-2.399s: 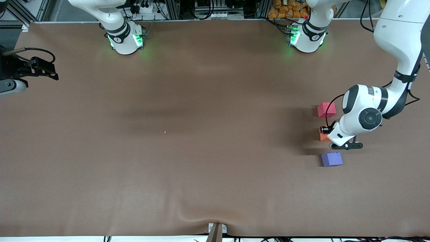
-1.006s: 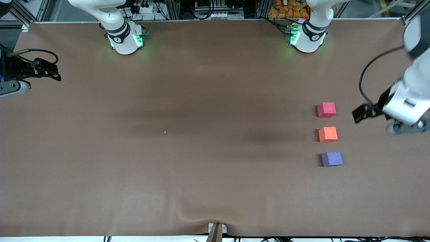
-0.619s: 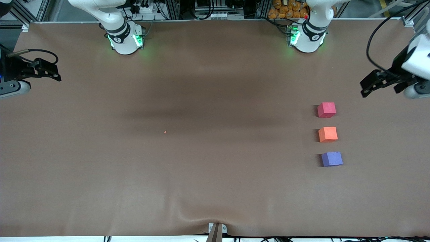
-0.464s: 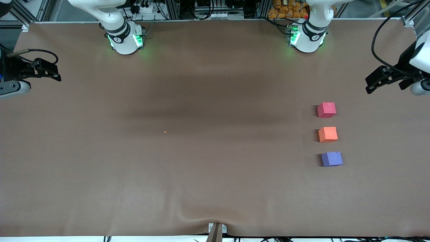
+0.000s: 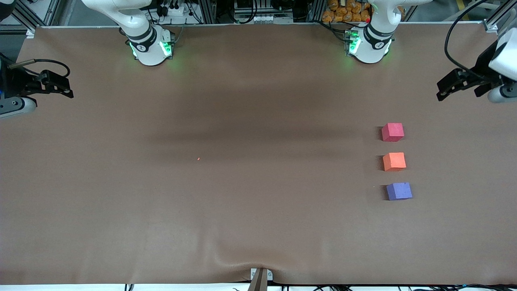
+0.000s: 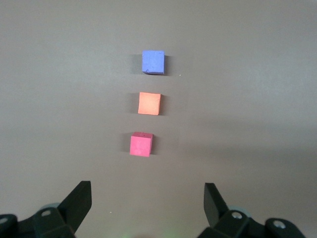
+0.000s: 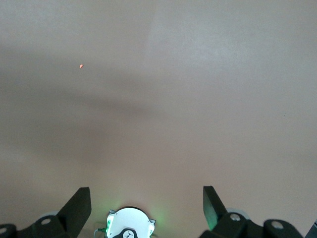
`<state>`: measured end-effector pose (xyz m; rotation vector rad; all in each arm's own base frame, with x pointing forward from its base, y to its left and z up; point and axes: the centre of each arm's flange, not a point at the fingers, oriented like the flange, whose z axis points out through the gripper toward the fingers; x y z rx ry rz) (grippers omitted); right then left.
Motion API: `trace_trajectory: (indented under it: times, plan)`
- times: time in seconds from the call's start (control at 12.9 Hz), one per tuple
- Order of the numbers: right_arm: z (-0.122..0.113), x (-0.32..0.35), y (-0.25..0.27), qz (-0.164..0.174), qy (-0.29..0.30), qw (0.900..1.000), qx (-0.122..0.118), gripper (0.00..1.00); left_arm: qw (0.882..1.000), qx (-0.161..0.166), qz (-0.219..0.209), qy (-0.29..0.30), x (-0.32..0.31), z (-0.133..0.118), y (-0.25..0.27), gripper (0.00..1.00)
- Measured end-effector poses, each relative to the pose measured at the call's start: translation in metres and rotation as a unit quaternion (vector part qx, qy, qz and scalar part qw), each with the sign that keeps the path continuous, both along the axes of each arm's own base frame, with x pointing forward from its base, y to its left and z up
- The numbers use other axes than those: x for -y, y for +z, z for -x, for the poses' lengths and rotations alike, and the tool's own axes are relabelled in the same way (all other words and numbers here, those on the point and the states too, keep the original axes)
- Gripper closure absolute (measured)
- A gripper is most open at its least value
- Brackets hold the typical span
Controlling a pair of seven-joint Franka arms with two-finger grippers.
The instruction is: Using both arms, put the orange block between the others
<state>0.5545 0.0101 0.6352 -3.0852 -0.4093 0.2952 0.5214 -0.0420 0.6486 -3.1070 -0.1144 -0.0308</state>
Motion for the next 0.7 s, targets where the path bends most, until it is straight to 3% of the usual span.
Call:
trace_trajectory:
  times: [0.7]
  plan:
    - [-0.0002,0.0,0.0001,0.0,0.0,1.0,0.001,0.0,1.0,-0.008,0.001,-0.006,-0.0076,0.004,0.0007,0.0]
